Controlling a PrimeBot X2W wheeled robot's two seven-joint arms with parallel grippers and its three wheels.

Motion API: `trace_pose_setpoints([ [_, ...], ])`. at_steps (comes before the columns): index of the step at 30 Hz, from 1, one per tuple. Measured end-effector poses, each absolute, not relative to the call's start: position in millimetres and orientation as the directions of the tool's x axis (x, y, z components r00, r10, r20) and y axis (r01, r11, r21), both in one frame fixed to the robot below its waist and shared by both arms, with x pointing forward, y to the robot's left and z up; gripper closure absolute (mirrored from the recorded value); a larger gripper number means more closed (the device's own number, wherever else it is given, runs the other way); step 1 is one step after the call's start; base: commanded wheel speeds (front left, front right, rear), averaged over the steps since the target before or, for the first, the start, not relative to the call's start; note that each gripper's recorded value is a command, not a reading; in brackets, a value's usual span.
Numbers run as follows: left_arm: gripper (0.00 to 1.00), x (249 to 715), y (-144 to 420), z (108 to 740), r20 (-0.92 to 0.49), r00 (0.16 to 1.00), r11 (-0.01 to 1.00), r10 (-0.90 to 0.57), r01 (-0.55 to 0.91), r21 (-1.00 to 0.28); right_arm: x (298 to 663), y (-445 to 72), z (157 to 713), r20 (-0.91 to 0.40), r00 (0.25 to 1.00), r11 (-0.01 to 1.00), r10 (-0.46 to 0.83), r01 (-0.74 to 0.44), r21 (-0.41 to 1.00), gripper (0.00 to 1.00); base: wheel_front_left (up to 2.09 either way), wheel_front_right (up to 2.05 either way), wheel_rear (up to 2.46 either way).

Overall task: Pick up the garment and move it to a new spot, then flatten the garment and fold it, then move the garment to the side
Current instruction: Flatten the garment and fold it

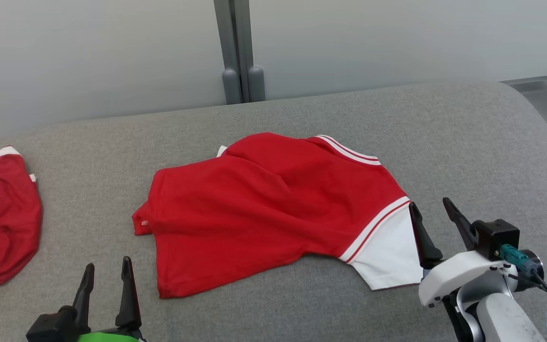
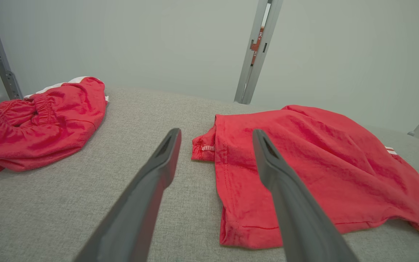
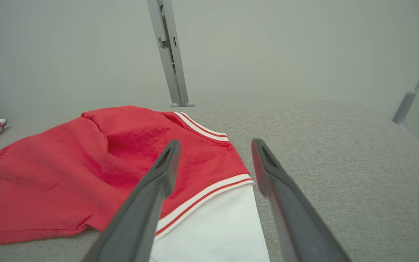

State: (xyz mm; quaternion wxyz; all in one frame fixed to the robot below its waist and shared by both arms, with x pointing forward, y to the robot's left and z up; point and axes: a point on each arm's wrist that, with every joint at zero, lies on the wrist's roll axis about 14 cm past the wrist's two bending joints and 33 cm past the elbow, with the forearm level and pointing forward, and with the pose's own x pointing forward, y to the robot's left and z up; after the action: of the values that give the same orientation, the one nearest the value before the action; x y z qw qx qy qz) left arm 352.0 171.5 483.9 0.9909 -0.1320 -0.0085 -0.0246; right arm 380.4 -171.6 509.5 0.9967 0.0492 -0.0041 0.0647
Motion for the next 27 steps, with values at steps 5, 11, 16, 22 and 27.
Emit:
trace_pose_setpoints([
  [5,0.0,354,166,479,0.008,0.998,0.963,-0.063,0.063,-0.261,382,-174,503,-0.025,0.992,0.988,0.124,-0.121,0.099,0.0,0.0,0.0,0.0],
  [11,0.0,364,143,449,-0.162,0.975,0.959,-0.154,0.108,-0.263,386,-188,472,-0.264,0.958,0.99,0.115,-0.088,0.113,0.0,0.0,0.0,0.0],
  [16,0.0,361,131,410,-0.367,0.909,0.961,-0.195,0.102,-0.256,379,-212,434,-0.479,0.876,0.994,0.065,-0.015,0.109,0.0,0.0,0.0,0.0],
  [22,0.0,360,125,384,-0.493,0.846,0.966,-0.203,0.09,-0.243,374,-220,400,-0.596,0.802,0.995,0.039,0.022,0.095,0.0,0.0,0.0,0.0],
  [27,0.0,365,127,380,-0.506,0.841,0.971,-0.19,0.083,-0.226,370,-217,376,-0.661,0.75,0.995,0.038,0.033,0.094,0.0,0.0,0.0,0.0],
])
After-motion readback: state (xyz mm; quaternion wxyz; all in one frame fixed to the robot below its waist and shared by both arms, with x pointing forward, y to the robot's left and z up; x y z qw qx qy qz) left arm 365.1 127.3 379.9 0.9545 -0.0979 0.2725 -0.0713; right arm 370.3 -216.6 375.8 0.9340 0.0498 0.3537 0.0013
